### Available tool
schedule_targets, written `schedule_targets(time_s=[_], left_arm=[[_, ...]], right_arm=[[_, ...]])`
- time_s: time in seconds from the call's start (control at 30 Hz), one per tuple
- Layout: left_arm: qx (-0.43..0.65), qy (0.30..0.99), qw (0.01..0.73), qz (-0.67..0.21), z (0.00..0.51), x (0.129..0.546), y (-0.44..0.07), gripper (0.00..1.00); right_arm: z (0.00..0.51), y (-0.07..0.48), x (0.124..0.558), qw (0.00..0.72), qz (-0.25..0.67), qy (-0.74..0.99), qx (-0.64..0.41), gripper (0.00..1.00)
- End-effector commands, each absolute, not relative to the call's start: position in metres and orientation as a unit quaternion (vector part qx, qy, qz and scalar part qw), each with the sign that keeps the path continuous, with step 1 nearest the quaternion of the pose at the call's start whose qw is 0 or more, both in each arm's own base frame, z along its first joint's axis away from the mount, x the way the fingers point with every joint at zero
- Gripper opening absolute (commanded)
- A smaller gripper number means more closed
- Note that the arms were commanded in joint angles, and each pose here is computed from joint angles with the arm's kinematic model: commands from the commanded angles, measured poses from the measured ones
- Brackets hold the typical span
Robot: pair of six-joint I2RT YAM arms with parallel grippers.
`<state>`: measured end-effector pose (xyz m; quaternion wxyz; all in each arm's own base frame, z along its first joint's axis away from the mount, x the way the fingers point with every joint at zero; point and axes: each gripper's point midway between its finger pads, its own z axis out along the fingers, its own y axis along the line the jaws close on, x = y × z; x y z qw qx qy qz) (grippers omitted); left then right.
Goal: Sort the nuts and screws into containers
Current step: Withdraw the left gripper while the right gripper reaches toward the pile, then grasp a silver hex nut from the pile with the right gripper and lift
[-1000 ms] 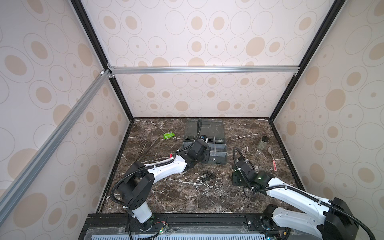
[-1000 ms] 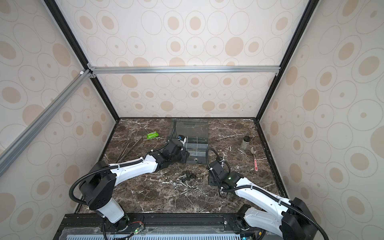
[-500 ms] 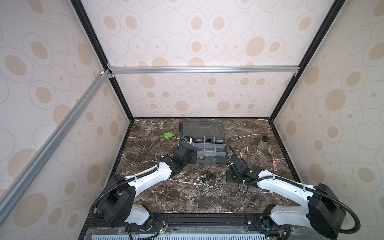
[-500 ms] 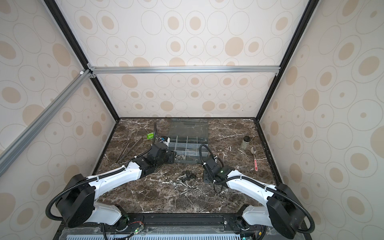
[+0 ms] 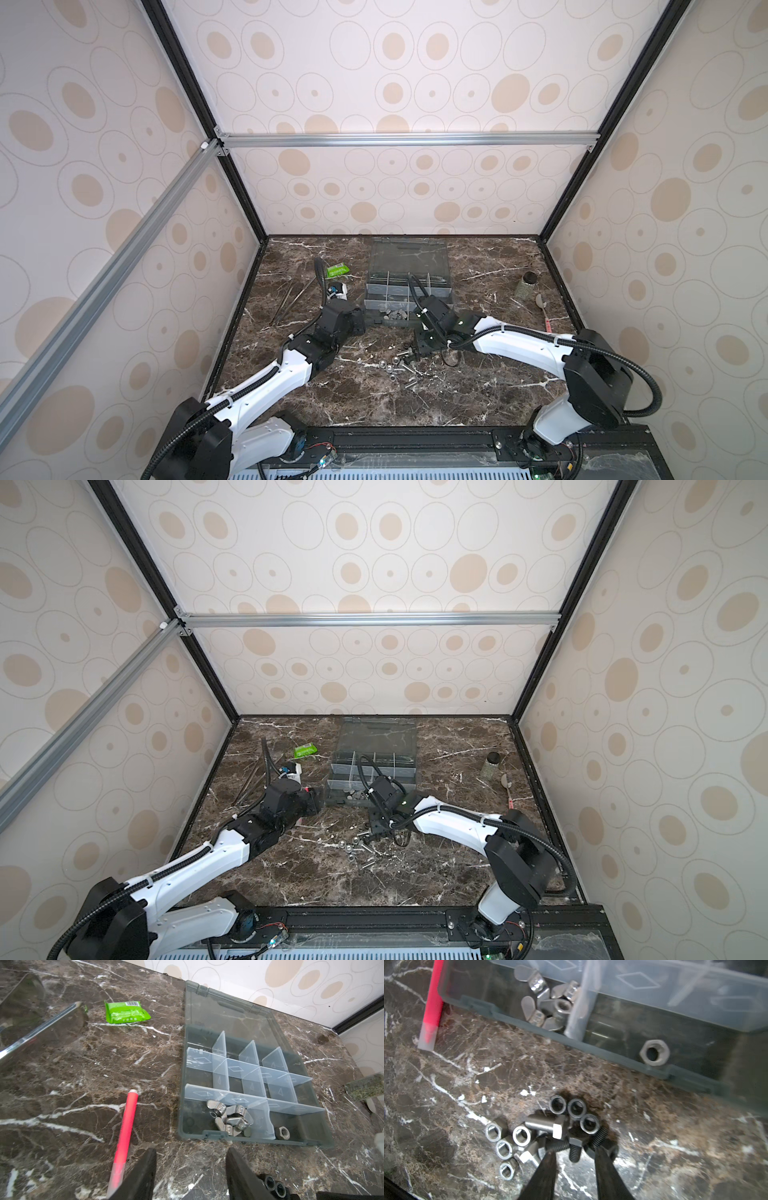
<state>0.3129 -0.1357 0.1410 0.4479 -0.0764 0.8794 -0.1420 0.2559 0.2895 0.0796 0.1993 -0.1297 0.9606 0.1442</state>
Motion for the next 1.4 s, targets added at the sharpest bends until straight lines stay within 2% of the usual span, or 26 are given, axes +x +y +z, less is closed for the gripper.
schedule_targets(time_s=[0.0, 0.37, 0.7, 1.37], left_arm=[[-0.124, 0.867, 0.458, -0.150, 0.143, 0.312, -0.121, 0.55], [-0.159, 0.861, 0.459, -0.151, 0.137, 0.304, -0.102, 0.57], [-0.174, 0.857, 0.459, -0.157, 0.134, 0.296, -0.094, 0.58], [-0.189, 0.851, 0.459, -0.170, 0.128, 0.284, -0.087, 0.58]], right_arm=[[0.075, 0.315, 0.247, 0.180, 0.155, 0.958, -0.162, 0.35], [0.061, 0.369, 0.227, 0.151, 0.161, 0.947, -0.235, 0.38], [0.057, 0.392, 0.209, 0.163, 0.163, 0.896, -0.381, 0.41], [0.032, 0.392, 0.211, 0.154, 0.088, 0.882, -0.436, 0.40]])
